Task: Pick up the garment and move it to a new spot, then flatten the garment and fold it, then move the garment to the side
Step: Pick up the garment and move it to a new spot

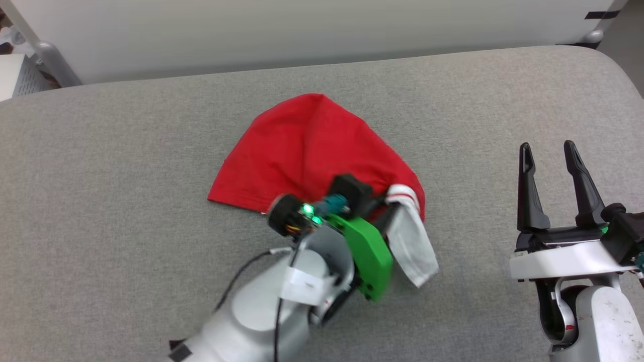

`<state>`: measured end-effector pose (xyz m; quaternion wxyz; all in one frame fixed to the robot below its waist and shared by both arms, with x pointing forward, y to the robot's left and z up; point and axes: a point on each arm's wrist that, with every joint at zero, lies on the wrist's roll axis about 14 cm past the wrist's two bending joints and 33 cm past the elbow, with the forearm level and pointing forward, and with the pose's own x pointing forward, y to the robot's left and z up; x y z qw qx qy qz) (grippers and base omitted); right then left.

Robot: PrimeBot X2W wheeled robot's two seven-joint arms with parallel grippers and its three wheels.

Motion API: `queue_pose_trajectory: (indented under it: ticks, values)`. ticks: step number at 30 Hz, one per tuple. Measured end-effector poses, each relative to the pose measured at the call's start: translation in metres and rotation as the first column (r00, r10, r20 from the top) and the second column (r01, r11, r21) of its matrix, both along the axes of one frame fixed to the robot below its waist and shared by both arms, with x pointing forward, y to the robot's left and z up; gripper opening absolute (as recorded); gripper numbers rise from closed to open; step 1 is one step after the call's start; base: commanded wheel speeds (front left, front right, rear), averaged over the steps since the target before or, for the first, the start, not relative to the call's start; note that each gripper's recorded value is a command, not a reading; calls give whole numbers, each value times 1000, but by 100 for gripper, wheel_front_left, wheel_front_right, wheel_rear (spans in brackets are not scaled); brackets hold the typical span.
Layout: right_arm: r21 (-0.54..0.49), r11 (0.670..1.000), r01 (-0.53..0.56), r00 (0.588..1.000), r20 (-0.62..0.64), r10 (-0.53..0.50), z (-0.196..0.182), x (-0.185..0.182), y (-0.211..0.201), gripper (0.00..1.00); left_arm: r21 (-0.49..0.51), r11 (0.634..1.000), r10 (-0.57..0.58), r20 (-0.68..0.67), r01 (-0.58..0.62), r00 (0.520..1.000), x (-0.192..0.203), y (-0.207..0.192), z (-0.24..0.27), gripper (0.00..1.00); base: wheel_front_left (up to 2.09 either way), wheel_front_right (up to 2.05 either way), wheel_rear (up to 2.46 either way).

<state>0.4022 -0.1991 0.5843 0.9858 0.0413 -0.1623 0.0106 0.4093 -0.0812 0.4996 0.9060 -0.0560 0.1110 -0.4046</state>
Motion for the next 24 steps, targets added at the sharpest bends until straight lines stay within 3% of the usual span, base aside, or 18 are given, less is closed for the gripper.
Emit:
queue_pose_trajectory:
  ticks: [1, 2, 9, 14, 20, 24]
  values:
    - [0, 1000, 0, 1000, -3, 0, -1, 0, 0, 100, 10, 1000, -24, -12, 24, 1000, -7, -8, -6, 4, 0, 0, 0]
    - [0, 1000, -1, 1000, -5, 1, -1, 0, 0, 100, 20, 999, -45, -16, 46, 999, -12, -14, -9, 100, 0, 0, 0]
    - [1, 1000, -19, 1000, -10, 19, -2, -3, 7, 100, 32, 996, -88, -9, 89, 996, -23, -24, -13, 100, 0, 0, 0]
    - [2, 999, -32, 999, -22, 32, -6, -6, 11, 100, -41, 999, 9, 94, -6, 996, 2, -3, 20, 100, 0, 0, 0]
    - [-15, 998, -69, 997, -40, 68, -11, -8, 25, 100, -79, 982, 185, 245, -171, 952, 36, 64, 63, 100, 0, 0, 0]
    - [-25, 995, -98, 994, -44, 97, -13, -8, 36, 100, -65, 952, 303, 343, -299, 889, 44, 125, 83, 100, 0, 0, 0]
